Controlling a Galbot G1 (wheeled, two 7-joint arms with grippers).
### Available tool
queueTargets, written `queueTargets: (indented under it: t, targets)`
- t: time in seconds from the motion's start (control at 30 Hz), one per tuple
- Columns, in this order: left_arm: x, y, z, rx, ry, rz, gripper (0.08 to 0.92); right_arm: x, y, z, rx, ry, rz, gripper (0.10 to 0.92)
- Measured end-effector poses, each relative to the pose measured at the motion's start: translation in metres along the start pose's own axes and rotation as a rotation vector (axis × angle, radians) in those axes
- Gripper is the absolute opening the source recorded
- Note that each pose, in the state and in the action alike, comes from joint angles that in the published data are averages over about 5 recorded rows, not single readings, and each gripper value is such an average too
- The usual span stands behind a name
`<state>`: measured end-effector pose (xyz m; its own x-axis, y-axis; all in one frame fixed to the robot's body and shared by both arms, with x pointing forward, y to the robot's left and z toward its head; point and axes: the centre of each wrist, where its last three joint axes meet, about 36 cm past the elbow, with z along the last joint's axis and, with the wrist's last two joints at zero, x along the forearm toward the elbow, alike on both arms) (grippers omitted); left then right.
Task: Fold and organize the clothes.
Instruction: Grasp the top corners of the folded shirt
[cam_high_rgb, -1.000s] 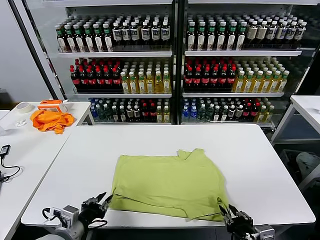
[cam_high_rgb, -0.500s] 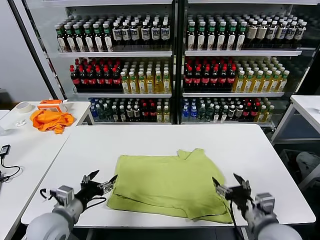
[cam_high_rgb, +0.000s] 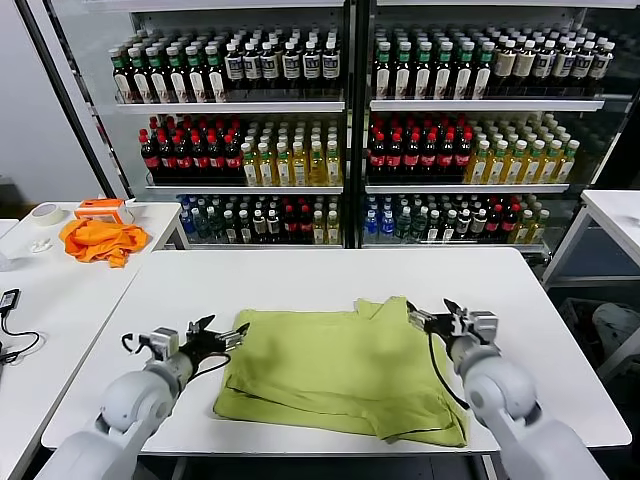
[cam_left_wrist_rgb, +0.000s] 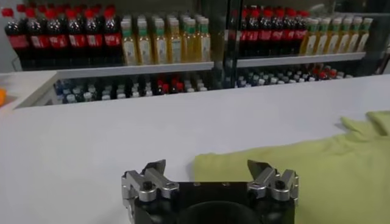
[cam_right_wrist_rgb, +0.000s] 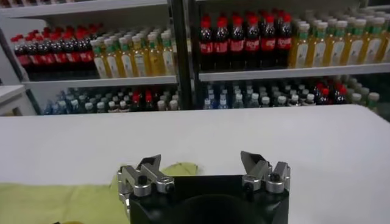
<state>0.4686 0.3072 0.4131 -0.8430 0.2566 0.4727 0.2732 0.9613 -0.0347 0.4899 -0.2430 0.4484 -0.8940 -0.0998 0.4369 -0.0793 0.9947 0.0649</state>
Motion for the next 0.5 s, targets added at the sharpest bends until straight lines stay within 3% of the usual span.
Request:
queueTargets:
  t: [0.23, 0.5]
  targets:
    - [-0.031, 0.013, -0.006, 0.004, 0.01, -0.007, 0.823, -0.043, 0.018, 0.007, -0.016, 0.042, 0.01, 0.823]
    - [-0.048, 0.024, -0.001, 0.003, 0.019, -0.001, 0.823, -0.068, 0.028, 0.014, -0.016, 0.07, 0.021, 0.823]
